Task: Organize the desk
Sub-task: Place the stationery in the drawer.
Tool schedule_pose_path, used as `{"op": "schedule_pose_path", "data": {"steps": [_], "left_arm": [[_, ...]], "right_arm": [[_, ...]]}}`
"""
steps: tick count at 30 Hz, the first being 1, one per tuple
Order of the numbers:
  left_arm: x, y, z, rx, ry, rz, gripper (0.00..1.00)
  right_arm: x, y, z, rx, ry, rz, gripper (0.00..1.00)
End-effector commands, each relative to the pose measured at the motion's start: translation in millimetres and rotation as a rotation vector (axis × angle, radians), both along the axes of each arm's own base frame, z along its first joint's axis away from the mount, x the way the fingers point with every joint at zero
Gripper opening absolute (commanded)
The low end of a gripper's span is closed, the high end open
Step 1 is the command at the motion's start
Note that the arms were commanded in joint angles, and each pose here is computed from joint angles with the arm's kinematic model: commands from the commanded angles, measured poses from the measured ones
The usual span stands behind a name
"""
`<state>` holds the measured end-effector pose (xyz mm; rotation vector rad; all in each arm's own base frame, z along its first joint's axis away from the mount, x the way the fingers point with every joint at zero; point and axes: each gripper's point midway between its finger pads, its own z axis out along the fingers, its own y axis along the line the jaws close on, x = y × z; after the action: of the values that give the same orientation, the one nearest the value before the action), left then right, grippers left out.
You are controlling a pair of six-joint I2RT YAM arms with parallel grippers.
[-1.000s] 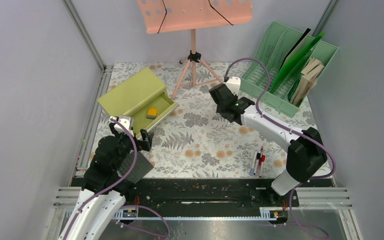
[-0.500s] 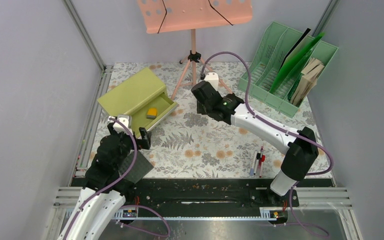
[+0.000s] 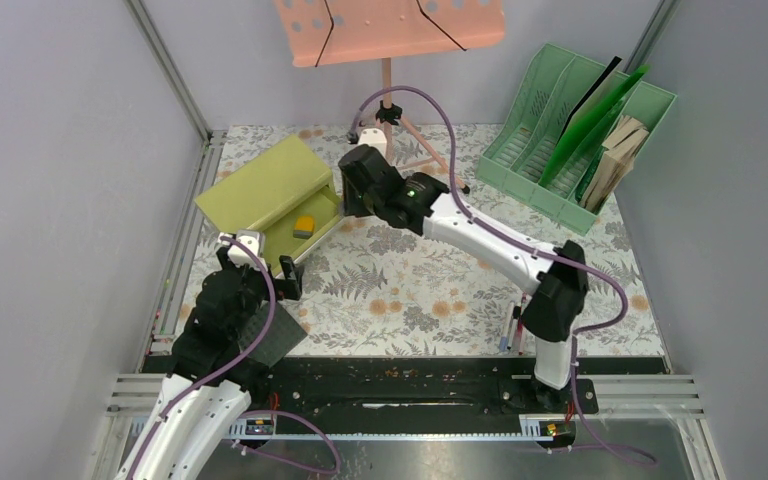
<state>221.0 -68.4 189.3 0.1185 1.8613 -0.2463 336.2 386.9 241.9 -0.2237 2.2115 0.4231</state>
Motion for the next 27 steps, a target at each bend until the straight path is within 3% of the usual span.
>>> {"op": "schedule_pose_path", "data": {"steps": [1,11,25,27], "left_arm": [[5,-6,14,-0.018,-0.061,-0.022,0.99],[5,-9,14,-0.011,-0.064,-0.046,0.99],[5,-11,11,-0.012,-0.057,-0.056,0.99],[4,-12,11,-0.014,-0.056,-0.065,0.99]], "right_arm": [[3,40,23,0.089,-0.014,0.058,0.0],[19,95,9,0.121,0.053,0.12,0.0],[26,100,-33,0.074,0.087,0.099,0.0],[26,101,-36,0.07,0.088,0.104,0.05]]}}
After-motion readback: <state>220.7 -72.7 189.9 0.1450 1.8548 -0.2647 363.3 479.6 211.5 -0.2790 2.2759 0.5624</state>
